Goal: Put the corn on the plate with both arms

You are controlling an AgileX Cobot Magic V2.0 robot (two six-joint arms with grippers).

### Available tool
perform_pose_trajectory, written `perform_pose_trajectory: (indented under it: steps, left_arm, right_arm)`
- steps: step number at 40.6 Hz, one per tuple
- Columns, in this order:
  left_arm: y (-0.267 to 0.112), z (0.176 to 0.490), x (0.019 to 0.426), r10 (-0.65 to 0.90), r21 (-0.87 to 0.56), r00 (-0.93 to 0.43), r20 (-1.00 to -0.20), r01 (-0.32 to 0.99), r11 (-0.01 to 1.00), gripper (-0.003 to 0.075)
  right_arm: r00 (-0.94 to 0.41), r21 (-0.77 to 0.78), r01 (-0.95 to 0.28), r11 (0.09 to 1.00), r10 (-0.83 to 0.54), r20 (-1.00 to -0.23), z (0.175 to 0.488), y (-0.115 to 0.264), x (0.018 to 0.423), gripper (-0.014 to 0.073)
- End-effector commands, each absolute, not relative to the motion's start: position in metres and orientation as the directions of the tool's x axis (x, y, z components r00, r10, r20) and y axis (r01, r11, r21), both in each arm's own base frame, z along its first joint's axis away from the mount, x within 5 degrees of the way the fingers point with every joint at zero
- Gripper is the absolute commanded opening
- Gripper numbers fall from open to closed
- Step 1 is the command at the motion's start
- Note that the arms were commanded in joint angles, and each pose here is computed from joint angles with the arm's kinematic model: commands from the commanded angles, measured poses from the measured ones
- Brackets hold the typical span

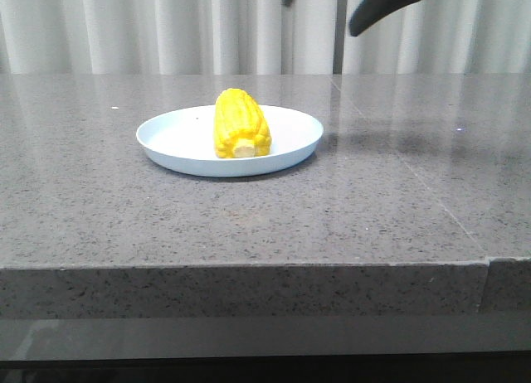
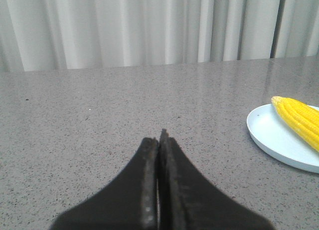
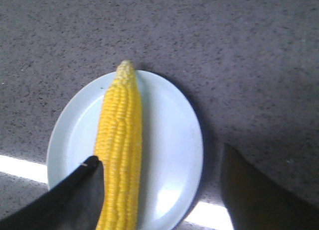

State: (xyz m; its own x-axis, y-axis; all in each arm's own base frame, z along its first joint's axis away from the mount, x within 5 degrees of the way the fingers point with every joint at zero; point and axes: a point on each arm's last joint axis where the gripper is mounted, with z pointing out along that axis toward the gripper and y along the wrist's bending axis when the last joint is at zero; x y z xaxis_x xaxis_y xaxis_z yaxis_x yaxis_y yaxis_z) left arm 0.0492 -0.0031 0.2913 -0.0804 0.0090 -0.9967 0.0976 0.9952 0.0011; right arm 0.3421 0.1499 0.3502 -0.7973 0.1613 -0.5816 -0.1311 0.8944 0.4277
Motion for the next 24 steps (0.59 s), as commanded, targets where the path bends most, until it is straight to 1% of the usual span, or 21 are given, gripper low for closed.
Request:
perform_pose_trajectory:
  steps: [1,6,9,11,15,21,24]
  left_arm:
    - [-0.004,0.307,0.049,-0.005,-0.003,0.018,-1.000,0.104,0.995,-0.0020]
    - [-0.004,0.307,0.049,-0.005,-0.003,0.018,-1.000,0.104,0.995,-0.0020]
    - [-0.004,0.307,0.049,-0.005,-0.003,0.018,-1.000,0.104,0.995,-0.0020]
    - [-0.004,0.307,0.049,-0.005,-0.003,0.018,-1.000,0.104,0.995,-0.0020]
    - [-0.004,0.307,0.049,-0.005,-0.003,0.018,-1.000,0.104,0.995,-0.0020]
    - [-0.004,0.307,0.049,-0.005,-0.003,0.018,-1.000,0.104,0.995,-0.0020]
    - [-0.004,0.307,0.049,-0.005,-0.003,0.018,-1.000,0.104,0.995,-0.0020]
  right_arm:
    - [-0.727,0.403,-0.152,0.902,0.174,-0.664,0.385,0.130,0.332,0.0378]
    - [-0.740,0.371,-0.123,0.920,0.164,-0.652,0.387,0.117,0.329,0.0146]
    - [-0.746,0.363,-0.106,0.926,0.168,-0.645,0.387,0.111,0.329,0.0049]
    - [-0.748,0.361,-0.095,0.928,0.173,-0.641,0.388,0.106,0.328,0.0006]
    - [-0.750,0.355,-0.066,0.933,0.188,-0.634,0.391,0.095,0.326,-0.0045]
    - [-0.754,0.298,0.001,0.955,0.197,-0.627,0.395,0.065,0.321,-0.0128]
    - [-0.759,0.259,0.007,0.966,0.173,-0.627,0.399,0.051,0.314,-0.0116]
